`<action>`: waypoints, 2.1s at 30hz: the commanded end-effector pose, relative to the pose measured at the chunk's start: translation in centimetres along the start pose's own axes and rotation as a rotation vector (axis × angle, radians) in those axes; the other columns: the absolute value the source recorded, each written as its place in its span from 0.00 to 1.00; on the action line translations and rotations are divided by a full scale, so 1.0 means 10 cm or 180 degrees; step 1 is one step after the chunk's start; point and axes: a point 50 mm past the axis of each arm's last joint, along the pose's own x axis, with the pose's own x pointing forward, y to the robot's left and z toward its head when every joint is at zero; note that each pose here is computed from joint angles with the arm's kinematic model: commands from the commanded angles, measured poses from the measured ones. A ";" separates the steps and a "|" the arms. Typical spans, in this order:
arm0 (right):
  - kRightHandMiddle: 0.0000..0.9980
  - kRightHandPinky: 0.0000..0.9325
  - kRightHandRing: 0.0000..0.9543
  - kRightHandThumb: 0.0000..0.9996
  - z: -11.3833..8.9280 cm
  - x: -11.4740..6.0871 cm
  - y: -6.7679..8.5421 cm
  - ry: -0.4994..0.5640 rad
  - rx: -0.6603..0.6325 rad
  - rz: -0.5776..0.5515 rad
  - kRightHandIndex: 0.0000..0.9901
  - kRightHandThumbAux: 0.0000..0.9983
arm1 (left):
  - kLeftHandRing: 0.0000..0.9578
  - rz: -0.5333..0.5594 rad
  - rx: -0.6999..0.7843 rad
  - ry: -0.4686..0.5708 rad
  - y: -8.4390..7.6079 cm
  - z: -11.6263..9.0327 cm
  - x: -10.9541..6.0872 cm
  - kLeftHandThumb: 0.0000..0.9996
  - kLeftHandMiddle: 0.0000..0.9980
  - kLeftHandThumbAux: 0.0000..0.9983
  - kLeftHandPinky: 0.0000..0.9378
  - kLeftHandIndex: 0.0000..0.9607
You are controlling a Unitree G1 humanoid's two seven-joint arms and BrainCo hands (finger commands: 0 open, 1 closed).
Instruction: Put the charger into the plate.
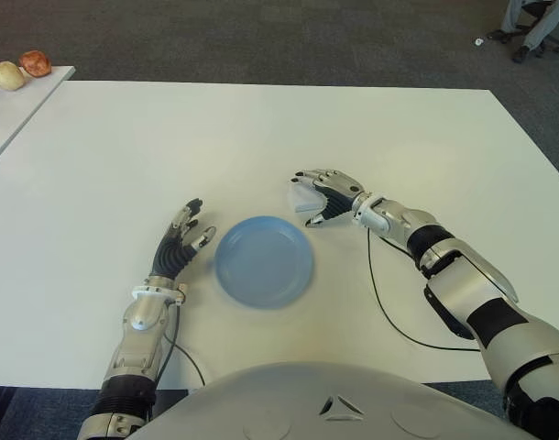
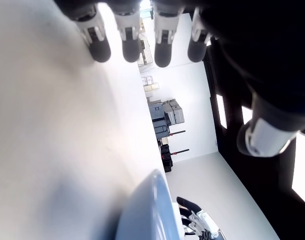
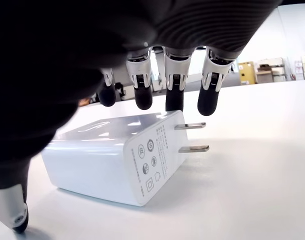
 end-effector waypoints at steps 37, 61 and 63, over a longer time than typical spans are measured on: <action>0.15 0.15 0.16 0.00 -0.25 -0.48 0.00 -0.0445 -0.0800 0.0425 0.03 0.55 | 0.07 -0.0064 -0.0046 0.0496 -0.07 -0.24 -0.14 0.00 0.09 0.57 0.08 0.08; 0.16 0.17 0.17 0.00 -0.26 -0.56 -0.02 -0.0618 -0.0955 0.0481 0.03 0.53 | 0.07 -0.0068 -0.0010 0.0505 -0.07 -0.24 -0.14 0.00 0.09 0.56 0.08 0.09; 0.16 0.16 0.16 0.00 -0.27 -0.57 -0.03 -0.0628 -0.0955 0.0477 0.03 0.53 | 0.07 -0.0066 -0.0007 0.0506 -0.07 -0.23 -0.14 0.00 0.09 0.56 0.07 0.09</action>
